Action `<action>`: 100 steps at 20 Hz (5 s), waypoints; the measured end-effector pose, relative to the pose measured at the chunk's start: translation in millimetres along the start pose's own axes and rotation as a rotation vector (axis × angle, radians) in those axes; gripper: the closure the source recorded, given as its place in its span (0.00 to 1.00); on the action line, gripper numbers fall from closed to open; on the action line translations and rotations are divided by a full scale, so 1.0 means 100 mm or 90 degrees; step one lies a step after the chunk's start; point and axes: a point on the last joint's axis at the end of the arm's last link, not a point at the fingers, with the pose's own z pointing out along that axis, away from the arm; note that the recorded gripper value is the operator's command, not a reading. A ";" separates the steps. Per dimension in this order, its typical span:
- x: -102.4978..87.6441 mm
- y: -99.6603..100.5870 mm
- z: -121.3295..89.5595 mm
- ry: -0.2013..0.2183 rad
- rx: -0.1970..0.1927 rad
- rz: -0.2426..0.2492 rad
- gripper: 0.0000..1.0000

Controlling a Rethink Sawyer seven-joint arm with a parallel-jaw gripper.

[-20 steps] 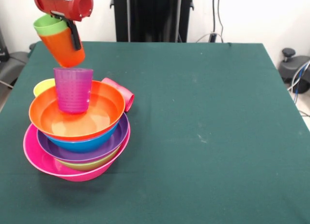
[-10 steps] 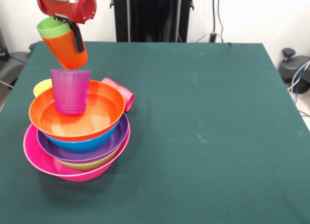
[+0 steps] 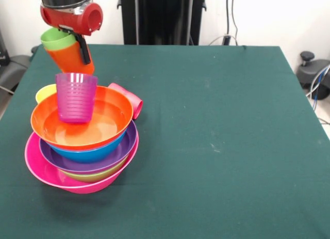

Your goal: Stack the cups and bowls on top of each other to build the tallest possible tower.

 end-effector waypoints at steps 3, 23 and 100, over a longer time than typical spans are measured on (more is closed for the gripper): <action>0.02 -0.01 0.04 0.003 0.003 -0.005 1.00; -0.20 0.05 -0.74 -0.071 0.016 0.004 1.00; -0.39 0.42 -0.60 -0.088 0.007 -0.028 1.00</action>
